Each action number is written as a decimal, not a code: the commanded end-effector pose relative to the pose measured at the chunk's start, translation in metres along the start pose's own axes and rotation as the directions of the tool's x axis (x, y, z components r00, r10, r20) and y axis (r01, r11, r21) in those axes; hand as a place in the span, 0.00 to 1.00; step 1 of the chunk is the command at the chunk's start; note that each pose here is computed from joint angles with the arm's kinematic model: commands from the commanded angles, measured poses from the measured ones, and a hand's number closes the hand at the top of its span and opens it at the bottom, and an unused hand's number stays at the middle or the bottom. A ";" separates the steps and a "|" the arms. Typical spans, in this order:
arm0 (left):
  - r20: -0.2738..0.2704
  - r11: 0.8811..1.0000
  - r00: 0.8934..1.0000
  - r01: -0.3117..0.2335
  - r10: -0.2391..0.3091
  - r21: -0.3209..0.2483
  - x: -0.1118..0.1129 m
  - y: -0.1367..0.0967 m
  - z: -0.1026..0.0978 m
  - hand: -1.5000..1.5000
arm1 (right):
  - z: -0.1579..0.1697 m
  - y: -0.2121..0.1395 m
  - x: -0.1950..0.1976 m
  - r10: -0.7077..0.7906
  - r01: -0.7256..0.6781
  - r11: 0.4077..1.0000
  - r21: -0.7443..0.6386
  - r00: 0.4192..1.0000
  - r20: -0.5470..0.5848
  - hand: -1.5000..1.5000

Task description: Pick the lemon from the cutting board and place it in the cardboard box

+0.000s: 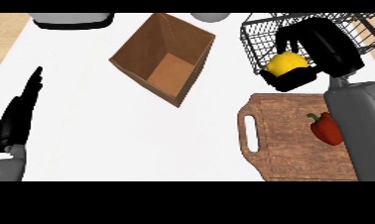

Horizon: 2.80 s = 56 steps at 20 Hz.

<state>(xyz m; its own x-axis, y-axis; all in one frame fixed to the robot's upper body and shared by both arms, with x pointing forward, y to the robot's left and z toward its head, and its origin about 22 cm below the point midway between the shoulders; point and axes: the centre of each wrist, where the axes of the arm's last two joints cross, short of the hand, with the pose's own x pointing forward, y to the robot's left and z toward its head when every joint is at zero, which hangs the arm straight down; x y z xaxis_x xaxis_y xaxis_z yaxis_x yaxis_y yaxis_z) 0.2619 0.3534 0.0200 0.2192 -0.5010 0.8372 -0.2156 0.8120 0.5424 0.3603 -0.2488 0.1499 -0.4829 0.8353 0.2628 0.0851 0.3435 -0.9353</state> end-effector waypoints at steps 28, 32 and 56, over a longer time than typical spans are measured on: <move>0.085 0.998 0.996 0.004 0.000 -0.055 0.023 -0.016 -0.017 0.50 | -0.169 0.066 0.159 -0.276 0.282 0.957 0.063 0.957 -0.093 1.00; 0.052 0.998 0.999 0.010 -0.007 -0.058 0.006 -0.017 -0.015 0.50 | -0.167 0.077 0.144 -0.359 0.383 0.921 0.066 0.904 -0.232 0.00; 0.042 1.000 0.999 0.003 -0.002 -0.025 -0.001 -0.015 -0.008 0.50 | -0.166 0.061 0.104 -0.769 0.739 0.623 -0.256 0.638 -0.028 0.00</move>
<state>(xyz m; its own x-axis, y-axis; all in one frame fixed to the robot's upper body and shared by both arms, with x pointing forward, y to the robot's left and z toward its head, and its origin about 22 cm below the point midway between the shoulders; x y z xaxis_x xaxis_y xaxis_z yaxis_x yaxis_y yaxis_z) 0.2820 0.3441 0.0194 0.1694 -0.5165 0.8394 -0.1837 0.8202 0.5418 0.4535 -0.0562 0.1536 -0.3479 0.3624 0.8646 -0.0720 0.9092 -0.4101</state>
